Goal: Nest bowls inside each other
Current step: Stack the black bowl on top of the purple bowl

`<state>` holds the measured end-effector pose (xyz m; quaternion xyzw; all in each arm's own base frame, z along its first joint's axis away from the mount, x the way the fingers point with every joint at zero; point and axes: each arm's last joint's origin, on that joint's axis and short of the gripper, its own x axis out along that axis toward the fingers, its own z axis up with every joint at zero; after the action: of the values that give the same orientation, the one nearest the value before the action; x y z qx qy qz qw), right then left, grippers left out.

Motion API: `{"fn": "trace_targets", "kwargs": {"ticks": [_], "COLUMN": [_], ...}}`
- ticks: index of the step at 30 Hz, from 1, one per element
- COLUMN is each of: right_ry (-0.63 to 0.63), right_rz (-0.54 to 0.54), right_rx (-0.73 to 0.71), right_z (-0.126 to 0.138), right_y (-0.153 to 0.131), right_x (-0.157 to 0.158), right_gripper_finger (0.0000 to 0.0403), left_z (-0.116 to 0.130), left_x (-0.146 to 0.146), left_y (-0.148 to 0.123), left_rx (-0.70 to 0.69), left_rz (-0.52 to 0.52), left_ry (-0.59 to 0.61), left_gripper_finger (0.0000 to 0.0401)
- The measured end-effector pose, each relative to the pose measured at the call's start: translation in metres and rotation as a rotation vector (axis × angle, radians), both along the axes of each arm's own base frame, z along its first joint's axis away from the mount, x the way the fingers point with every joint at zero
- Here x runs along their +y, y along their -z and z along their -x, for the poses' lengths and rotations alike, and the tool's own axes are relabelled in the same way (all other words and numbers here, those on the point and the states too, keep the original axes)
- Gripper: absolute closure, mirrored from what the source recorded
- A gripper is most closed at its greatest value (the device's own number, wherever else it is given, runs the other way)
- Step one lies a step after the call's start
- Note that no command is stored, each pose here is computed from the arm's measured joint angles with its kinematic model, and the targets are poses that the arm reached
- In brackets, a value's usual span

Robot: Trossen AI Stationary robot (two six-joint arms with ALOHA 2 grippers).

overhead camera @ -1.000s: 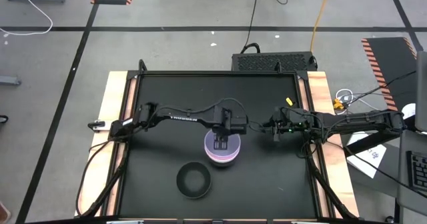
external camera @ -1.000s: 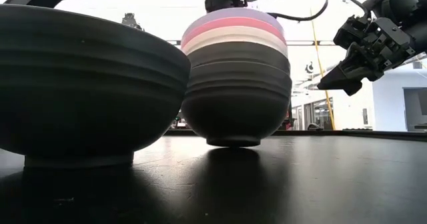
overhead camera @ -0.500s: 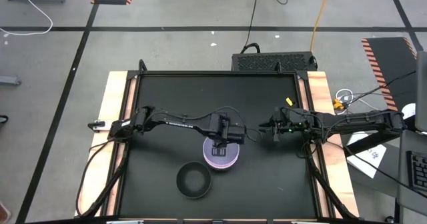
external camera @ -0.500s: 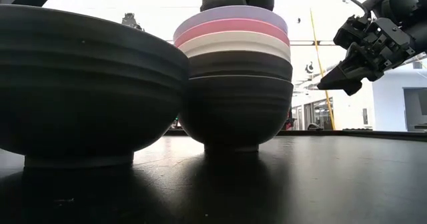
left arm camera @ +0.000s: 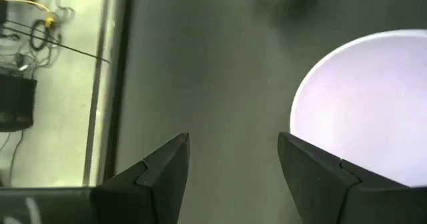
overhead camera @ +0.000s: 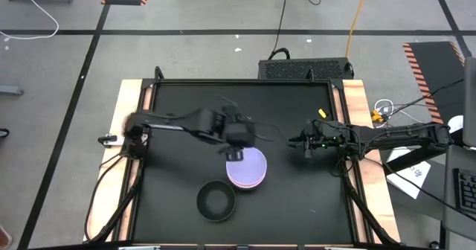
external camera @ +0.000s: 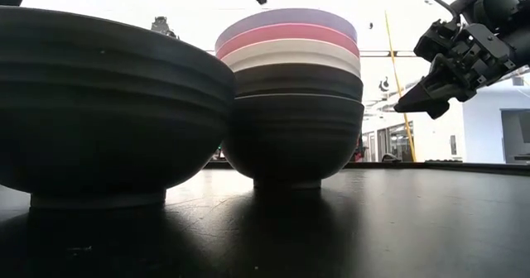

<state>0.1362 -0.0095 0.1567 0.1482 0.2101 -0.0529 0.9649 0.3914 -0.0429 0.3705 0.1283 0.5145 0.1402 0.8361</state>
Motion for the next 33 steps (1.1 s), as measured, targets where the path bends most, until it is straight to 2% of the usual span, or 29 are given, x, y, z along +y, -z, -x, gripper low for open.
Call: {"fn": "trace_targets", "kwargs": {"ticks": [6, 9, 12, 17, 24, 33], "right_ry": [-0.010, -0.011, -0.016, -0.028, -0.041, -0.165], "right_rz": [0.021, 0.025, 0.037, 0.070, 0.061, 0.053], "right_rx": [0.004, -0.005, -0.011, -0.075, -0.165, -0.349], "right_z": [0.000, 0.000, -0.001, -0.003, -0.006, -0.009], "right_y": [0.000, -0.001, -0.001, -0.007, -0.015, -0.032], "right_x": [0.000, 0.000, 0.000, 0.000, 0.000, 0.004], "right_gripper_finger": [0.0307, 0.0307, 0.0307, 0.0307, 0.0307, 0.0307], "left_z": [0.066, 0.100, 0.132, 0.174, 0.216, 0.243], "left_x": [-0.015, -0.026, -0.033, -0.039, -0.025, -0.016], "left_y": [-0.066, -0.079, -0.076, -0.048, 0.001, 0.082], "left_rx": [-0.216, -0.313, -0.370, -0.481, -0.633, -0.819], "left_rz": [0.027, 0.028, 0.058, 0.148, 0.200, 0.193], "left_ry": [0.021, 0.039, 0.082, 0.159, 0.146, 0.238], "left_gripper_finger": [0.0169, 0.0169, 0.0169, 0.0169, 0.0169, 0.0169]}}
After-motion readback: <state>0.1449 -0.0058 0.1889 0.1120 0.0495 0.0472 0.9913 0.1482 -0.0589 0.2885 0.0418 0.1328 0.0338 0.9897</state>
